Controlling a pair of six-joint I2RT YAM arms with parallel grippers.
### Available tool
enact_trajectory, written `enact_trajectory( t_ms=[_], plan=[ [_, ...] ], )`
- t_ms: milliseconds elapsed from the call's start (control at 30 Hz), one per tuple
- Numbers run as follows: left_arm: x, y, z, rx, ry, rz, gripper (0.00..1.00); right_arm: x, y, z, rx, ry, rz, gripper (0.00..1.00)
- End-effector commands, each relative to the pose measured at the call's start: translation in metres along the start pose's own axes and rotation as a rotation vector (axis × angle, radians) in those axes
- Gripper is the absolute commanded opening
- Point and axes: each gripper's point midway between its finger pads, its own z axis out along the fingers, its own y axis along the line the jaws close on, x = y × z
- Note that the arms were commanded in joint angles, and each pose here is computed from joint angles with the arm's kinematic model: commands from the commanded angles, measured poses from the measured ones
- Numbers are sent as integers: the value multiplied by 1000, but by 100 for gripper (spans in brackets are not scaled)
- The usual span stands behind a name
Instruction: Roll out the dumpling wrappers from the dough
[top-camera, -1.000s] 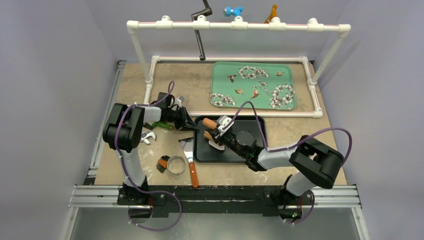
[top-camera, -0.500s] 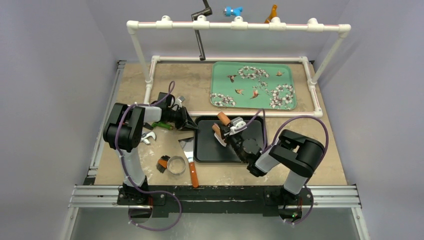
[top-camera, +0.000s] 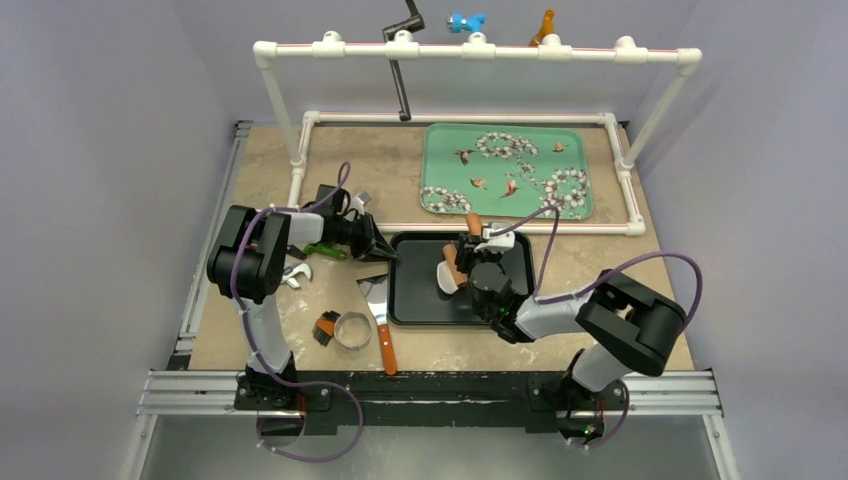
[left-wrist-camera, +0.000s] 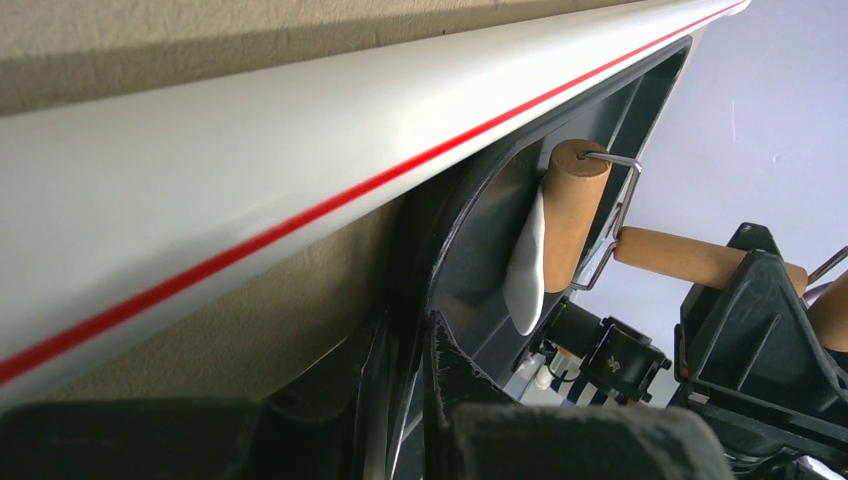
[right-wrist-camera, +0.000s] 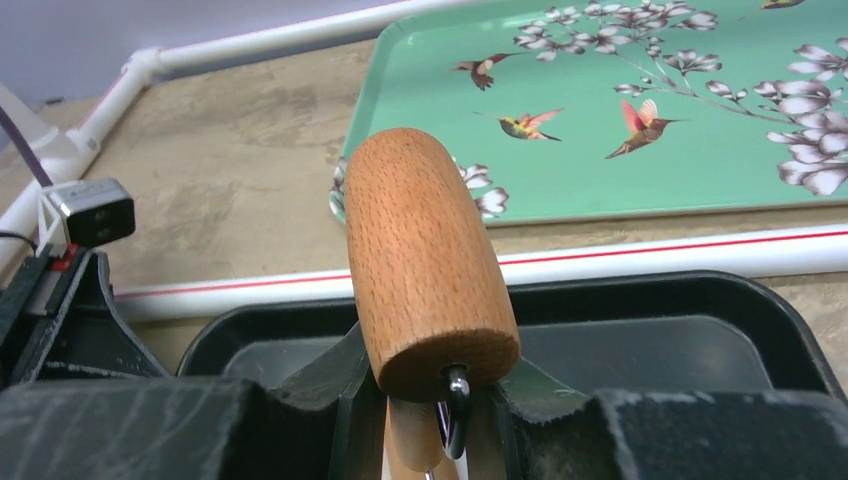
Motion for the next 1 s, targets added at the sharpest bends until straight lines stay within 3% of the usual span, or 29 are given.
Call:
enact_trajectory(
  t_ms=[0,200,533,700,867,967],
  plan=[
    [-10,53,10,-189,-63,-82,0,8,-7,-10,-75,65,-182,0],
    [-9,53,10,-189,-62,-83,0,-39,40,-15,-275,-38,-46,0],
    [-9,53,10,-189,-59,-84,0,-54,35,-7,-283,-80,-31,0],
    [-9,53,10,-188,-58,-83,0,-68,53,2,-477,-12,190,0],
    [-9,52,10,-187,-58,-83,0,-55,82,5,-578,160,211,0],
    [-10,52,10,-186,-56,-83,0,-31,74,14,-505,265,202,0]
  ],
)
